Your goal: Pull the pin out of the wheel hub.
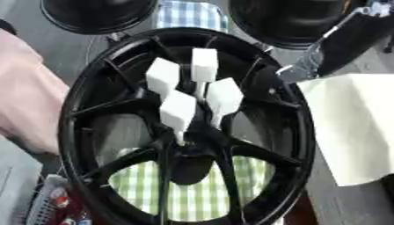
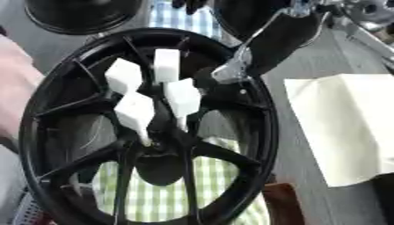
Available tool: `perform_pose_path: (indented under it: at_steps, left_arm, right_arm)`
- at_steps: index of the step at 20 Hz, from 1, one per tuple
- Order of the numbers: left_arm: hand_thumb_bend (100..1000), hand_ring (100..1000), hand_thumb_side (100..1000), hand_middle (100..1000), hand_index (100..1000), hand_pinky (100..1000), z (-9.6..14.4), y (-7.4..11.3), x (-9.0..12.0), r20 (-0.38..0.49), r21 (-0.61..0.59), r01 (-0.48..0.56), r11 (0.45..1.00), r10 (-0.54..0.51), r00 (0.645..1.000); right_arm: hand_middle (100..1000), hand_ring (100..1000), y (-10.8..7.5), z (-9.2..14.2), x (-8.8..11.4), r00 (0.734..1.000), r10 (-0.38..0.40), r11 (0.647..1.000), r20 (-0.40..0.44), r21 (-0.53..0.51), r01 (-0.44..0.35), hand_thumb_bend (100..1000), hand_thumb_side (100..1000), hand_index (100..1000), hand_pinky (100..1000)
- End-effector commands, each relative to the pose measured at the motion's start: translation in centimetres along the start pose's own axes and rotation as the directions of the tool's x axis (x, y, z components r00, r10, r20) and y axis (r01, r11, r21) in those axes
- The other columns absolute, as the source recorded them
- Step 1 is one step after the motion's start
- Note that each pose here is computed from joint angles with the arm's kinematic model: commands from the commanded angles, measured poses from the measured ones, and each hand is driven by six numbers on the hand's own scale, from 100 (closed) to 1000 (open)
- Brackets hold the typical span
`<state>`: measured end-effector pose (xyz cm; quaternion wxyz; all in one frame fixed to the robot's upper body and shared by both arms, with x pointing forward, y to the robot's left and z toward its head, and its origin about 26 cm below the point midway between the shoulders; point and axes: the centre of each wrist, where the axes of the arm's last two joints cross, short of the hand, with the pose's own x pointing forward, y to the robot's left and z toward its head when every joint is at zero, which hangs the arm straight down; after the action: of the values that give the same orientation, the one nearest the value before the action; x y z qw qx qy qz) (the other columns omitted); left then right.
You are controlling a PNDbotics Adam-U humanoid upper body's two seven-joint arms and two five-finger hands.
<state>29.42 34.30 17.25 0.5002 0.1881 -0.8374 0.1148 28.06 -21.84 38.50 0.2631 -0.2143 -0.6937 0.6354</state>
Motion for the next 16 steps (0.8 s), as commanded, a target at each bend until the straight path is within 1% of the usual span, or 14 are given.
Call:
perform_pose_path:
  at_steps: [1,4,9,12,16]
  left_arm:
    - [378,760,703,708,686,734,-0.4,0.6,0.6,0.026,0.009,0.022,1.000,-0.022,0.999]
    - [378,760,704,708,686,733,-0.4,0.5,0.6,0.025,0.007,0.021,1.000,-0.021,0.999]
    - [378,760,704,708,686,733,-0.4,0.5,0.7,0.025,0.006,0.021,1.000,-0.021,0.999]
    - [377,761,706,709,686,733,-0.4,0.5,0.6,0.021,0.005,0.021,1.000,-0.021,1.000]
    - [377,761,706,709,686,733,-0.4,0.5,0.6,0.020,0.005,0.022,1.000,-0.022,1.000]
  right_arm:
    - [677,773,-0.6,0.4,0.4,1.000,0.003,1.000,-0.012,-0.031,-0.003,589,324,815,805]
    - [679,774,0.0,0.3,0.1,1.000,-0.006,1.000,-0.030,-0.024,0.005,588,324,814,806]
    - [679,774,0.1,0.4,0.0,0.999,-0.009,1.000,-0.035,-0.022,0.008,588,324,814,806]
    - [684,777,0.6,0.2,-0.1,1.000,-0.023,1.000,-0.020,0.004,0.023,586,319,818,807]
    - [684,777,0.7,0.1,-0.1,1.000,-0.028,0.999,-0.013,0.016,0.029,586,319,818,807]
